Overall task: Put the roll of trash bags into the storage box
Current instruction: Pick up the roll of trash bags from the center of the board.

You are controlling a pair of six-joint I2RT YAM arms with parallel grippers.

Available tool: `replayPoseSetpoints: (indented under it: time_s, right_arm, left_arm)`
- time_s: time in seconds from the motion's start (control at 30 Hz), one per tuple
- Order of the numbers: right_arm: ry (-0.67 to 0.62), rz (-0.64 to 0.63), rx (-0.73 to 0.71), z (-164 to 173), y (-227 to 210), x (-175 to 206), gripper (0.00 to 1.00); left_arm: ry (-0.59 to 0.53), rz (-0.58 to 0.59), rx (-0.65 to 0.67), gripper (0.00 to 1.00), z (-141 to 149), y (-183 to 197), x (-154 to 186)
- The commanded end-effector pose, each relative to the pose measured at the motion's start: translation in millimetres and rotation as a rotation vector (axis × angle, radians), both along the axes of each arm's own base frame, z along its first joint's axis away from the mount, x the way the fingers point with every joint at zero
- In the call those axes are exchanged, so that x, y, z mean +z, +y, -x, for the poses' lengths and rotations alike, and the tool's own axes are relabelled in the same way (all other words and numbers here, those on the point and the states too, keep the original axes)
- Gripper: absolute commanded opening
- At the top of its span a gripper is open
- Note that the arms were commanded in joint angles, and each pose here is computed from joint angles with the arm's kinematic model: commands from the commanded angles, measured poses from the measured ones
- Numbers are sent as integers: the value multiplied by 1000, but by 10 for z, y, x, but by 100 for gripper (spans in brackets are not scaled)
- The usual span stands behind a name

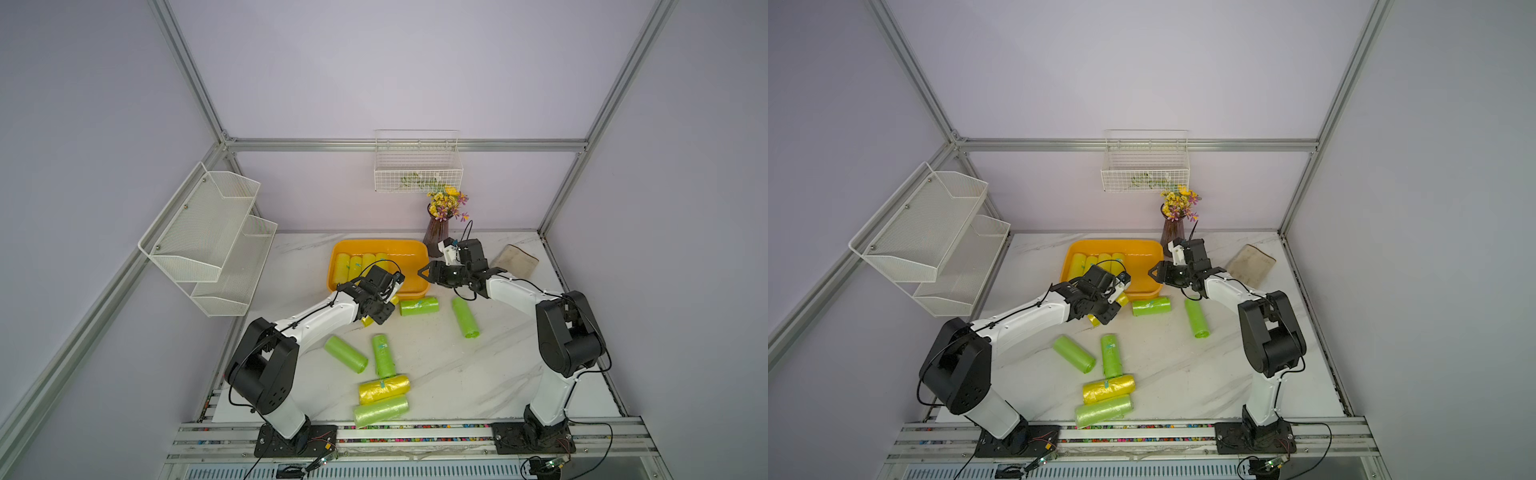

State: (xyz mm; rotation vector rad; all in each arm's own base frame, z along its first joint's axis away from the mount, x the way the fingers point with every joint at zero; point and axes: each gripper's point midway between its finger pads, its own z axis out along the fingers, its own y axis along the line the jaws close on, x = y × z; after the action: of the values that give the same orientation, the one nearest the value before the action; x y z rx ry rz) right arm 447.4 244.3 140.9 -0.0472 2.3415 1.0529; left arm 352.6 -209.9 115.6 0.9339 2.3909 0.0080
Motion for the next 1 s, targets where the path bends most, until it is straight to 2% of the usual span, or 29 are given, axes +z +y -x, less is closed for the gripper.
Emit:
replayPoseSetpoints:
  time_s: [0.0,0.17,0.4,0.63,0.97]
  right_arm:
    - [-46,-15,-9,-1,-50,182,59]
    - [-45,-14,-13,14,-82,196,59]
    - [-44,-14,-19,48,-132,202,59]
    - [-32,-13,-30,82,-187,166,59]
    - [-47,-6,-51,135,-275,245,59]
  left_arm:
    - [-109,115,7,47,-155,-88,514]
    - [-168,209,86,47,-283,14,754]
    - [-182,415,217,47,-540,318,973]
    - [-222,480,311,48,-813,508,1027]
    - [-166,619,323,48,-1368,232,1136]
